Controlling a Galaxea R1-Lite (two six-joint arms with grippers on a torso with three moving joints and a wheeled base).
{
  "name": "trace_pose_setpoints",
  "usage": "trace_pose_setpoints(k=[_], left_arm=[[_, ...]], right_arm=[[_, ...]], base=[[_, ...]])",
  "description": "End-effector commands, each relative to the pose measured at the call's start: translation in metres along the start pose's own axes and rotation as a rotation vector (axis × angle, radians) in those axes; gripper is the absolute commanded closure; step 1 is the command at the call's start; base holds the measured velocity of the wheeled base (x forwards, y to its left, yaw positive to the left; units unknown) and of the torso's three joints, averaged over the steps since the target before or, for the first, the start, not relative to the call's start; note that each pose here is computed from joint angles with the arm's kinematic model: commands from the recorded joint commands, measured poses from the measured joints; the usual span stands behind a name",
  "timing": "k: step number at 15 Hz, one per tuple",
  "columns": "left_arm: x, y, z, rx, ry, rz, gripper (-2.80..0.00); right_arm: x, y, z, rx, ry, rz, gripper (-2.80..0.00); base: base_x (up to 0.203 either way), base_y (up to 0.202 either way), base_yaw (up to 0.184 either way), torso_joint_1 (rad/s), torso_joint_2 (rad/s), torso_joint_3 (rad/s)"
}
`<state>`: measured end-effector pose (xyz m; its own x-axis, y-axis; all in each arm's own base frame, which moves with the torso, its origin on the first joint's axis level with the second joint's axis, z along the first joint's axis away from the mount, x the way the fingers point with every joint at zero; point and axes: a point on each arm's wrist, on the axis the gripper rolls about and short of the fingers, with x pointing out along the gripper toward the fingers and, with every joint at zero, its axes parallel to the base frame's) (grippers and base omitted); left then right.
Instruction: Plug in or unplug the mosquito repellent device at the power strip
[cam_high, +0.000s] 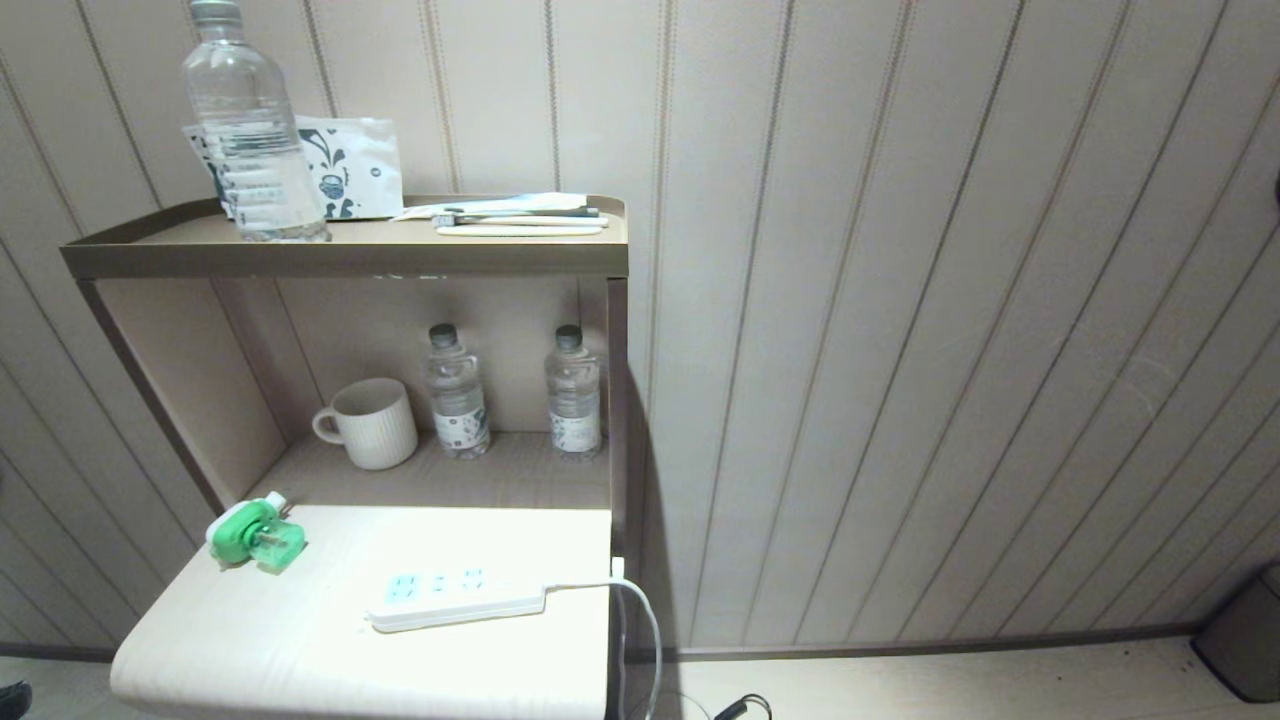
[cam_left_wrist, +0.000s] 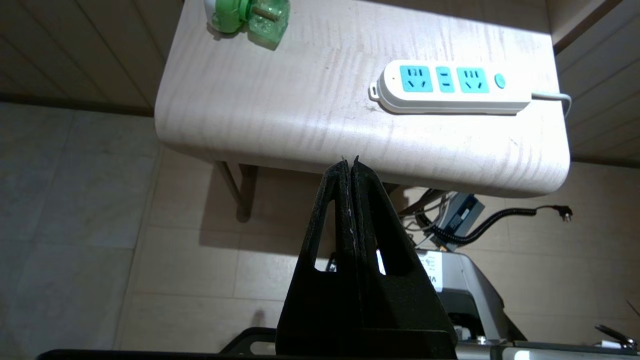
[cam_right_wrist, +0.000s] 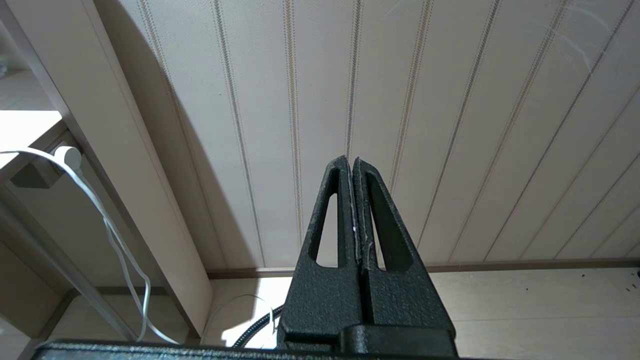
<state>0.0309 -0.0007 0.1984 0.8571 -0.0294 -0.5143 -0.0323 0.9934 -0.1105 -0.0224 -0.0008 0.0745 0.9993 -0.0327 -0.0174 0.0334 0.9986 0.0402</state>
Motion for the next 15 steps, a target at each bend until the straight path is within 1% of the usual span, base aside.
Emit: trace_pose_setpoints(k=[1, 6, 11, 13, 15], left_arm=[[0.010, -0.001, 0.008, -0.001, 0.053, 0.005, 0.00], [0.025, -0.002, 0.017, -0.006, 0.124, -0.026, 0.00], [0.032, -0.003, 0.023, -0.011, 0.155, -0.045, 0.00], [0.041, -0.004, 0.028, -0.040, 0.207, -0.070, 0.00], [0.052, -0.005, 0.033, -0.077, 0.275, -0.074, 0.00]], right_arm=[[0.000, 0.000, 0.000, 0.000, 0.002, 0.000, 0.00], [0.000, 0.000, 0.000, 0.001, 0.001, 0.000, 0.00], [0.000, 0.000, 0.000, 0.000, 0.002, 0.000, 0.00], [0.000, 0.000, 0.000, -0.001, 0.001, 0.000, 0.00], [0.000, 0.000, 0.000, 0.001, 0.001, 0.000, 0.00]], base=[[0.000, 0.000, 0.000, 0.000, 0.00, 0.000], [0.000, 0.000, 0.000, 0.000, 0.00, 0.000], [0.000, 0.000, 0.000, 0.000, 0.00, 0.000], [0.000, 0.000, 0.000, 0.000, 0.00, 0.000], [0.000, 0.000, 0.000, 0.000, 0.00, 0.000]])
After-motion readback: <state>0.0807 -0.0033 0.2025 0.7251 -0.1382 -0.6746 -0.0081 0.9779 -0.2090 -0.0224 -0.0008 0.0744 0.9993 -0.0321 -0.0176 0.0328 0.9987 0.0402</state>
